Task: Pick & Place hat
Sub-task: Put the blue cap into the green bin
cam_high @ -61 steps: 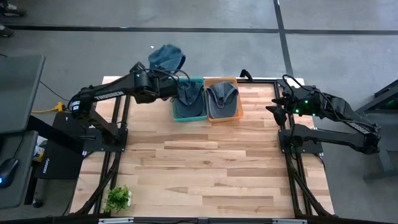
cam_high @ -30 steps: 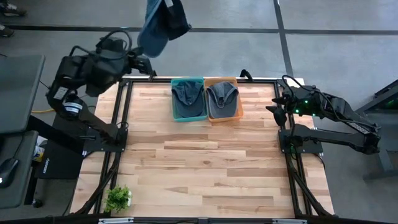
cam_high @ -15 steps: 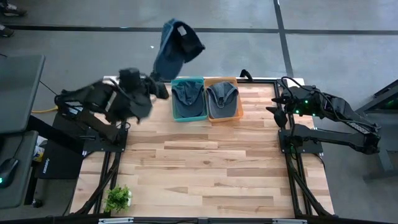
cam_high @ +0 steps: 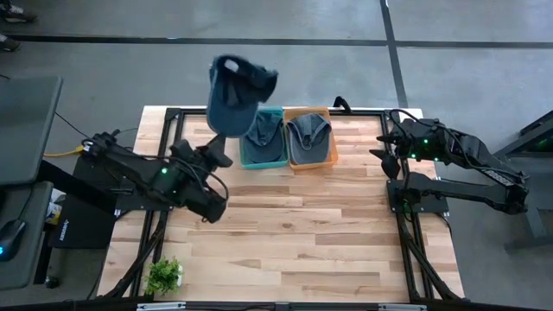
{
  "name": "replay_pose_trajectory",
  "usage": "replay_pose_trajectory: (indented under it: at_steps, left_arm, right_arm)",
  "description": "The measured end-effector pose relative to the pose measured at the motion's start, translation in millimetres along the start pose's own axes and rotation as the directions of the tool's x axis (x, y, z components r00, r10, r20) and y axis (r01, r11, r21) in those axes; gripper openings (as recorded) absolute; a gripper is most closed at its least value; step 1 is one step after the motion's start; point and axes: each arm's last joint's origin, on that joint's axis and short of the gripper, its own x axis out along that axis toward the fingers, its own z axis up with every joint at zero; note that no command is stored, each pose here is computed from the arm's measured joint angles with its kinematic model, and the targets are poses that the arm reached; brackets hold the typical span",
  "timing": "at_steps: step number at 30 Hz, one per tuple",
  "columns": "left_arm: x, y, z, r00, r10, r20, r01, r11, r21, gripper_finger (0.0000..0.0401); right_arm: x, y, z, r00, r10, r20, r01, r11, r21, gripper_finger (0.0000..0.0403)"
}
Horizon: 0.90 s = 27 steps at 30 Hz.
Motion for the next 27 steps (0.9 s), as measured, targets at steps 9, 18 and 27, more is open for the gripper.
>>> replay_pose_trajectory:
  at_steps: [9,18,27]
  left_arm:
    - [-2.4,20.1,-39.6,1.000,-0.006,-0.007,0.005,0.989,-0.149,0.0000]
    - [-2.4,13.8,-60.8,1.000,-0.005,-0.009,0.002,0.962,-0.272,0.0000]
    - [-0.9,6.8,-60.9,1.000,-0.002,-0.001,0.001,0.966,-0.260,0.0000]
  right_arm:
    - [-2.7,7.5,21.2,0.962,0.183,0.201,-0.200,0.978,0.066,0.0249]
    - [2.8,19.2,55.1,0.824,0.405,0.396,-0.524,0.811,0.260,0.0249]
    - [38.7,36.6,87.2,0.751,0.461,0.472,-0.646,0.661,0.382,0.0249]
